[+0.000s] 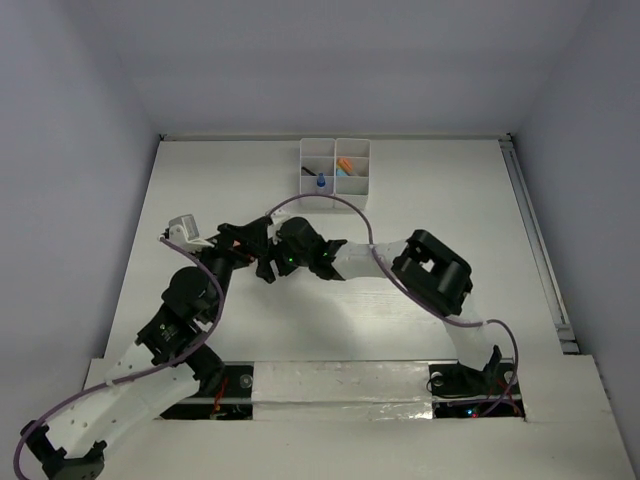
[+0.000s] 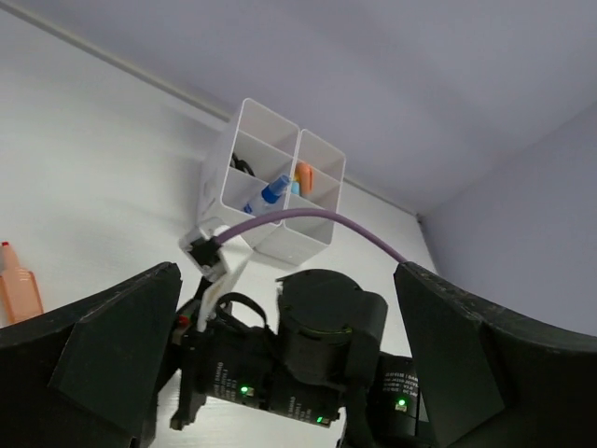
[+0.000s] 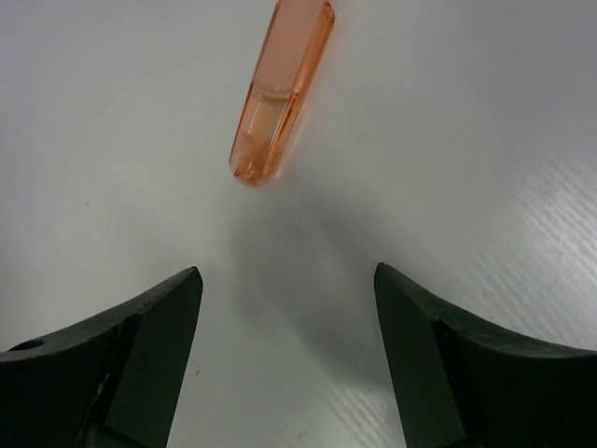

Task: Sort the stationery into containers
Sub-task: Pick up the pen from the center of the board.

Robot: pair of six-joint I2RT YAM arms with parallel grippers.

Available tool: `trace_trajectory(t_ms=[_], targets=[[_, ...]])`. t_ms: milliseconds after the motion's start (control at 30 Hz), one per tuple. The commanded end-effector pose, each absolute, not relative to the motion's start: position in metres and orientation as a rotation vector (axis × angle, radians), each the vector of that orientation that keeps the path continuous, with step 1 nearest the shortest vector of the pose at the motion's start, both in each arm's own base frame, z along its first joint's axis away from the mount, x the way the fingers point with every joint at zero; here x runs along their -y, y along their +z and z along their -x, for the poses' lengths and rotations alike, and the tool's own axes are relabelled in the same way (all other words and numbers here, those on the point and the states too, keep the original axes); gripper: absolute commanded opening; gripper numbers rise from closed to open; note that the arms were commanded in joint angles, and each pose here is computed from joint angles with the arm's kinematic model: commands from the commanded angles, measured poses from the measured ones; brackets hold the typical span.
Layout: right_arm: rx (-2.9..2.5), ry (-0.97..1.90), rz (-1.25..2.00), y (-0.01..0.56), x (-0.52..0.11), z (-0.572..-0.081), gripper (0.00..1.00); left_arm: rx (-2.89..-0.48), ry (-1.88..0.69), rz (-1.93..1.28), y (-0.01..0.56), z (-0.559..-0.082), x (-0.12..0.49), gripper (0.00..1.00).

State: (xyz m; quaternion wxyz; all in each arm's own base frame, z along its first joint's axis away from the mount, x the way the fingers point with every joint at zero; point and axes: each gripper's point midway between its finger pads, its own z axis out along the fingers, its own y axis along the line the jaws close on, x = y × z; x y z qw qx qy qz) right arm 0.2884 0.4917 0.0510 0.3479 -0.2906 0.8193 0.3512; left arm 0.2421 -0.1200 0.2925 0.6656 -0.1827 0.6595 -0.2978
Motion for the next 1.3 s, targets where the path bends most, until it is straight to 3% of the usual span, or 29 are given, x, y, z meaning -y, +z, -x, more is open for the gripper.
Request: trace_trajectory(t_ms=[0, 333, 533, 600, 733, 767, 900, 1033, 1067, 1267], targets=[[-2.088, 0.729, 0.832, 0.050, -0.503, -0.301, 0.80, -1.508, -0.644, 0.403, 0.305, -0.250, 0.124, 0.99], [-2.053, 0.440, 0.918, 0.013, -0.521, -0.312, 0.76, -1.542, -0.641, 0.362, 0.317, -0.265, 0.137, 0.99], [-2.035, 0.355, 0.930, -0.010, -0.524, -0.314, 0.66, -1.559, -0.634, 0.360, 0.316, -0.276, 0.139, 0.99], [-2.042, 0.349, 0.929, -0.017, -0.524, -0.315, 0.57, -1.560, -0.624, 0.365, 0.317, -0.281, 0.137, 0.99], [-2.044, 0.361, 0.908, -0.024, -0.527, -0.316, 0.49, -1.566, -0.636, 0.363, 0.314, -0.288, 0.136, 0.99], [-2.048, 0.364, 0.906, -0.026, -0.526, -0.315, 0.37, -1.569, -0.627, 0.371, 0.311, -0.290, 0.133, 0.99], [-2.049, 0.358, 0.859, -0.023, -0.518, -0.314, 0.15, -1.585, -0.618, 0.377, 0.303, -0.295, 0.129, 0.99], [-2.013, 0.370, 0.748, 0.004, -0.497, -0.313, 0.07, -1.610, -0.622, 0.381, 0.291, -0.303, 0.129, 0.98], [-1.966, 0.413, 0.696, 0.033, -0.498, -0.315, 0.05, -1.629, -0.633, 0.380, 0.283, -0.304, 0.132, 0.97], [-1.952, 0.398, 0.551, 0.055, -0.444, -0.301, 0.03, -1.686, -0.642, 0.393, 0.249, -0.313, 0.131, 0.89]])
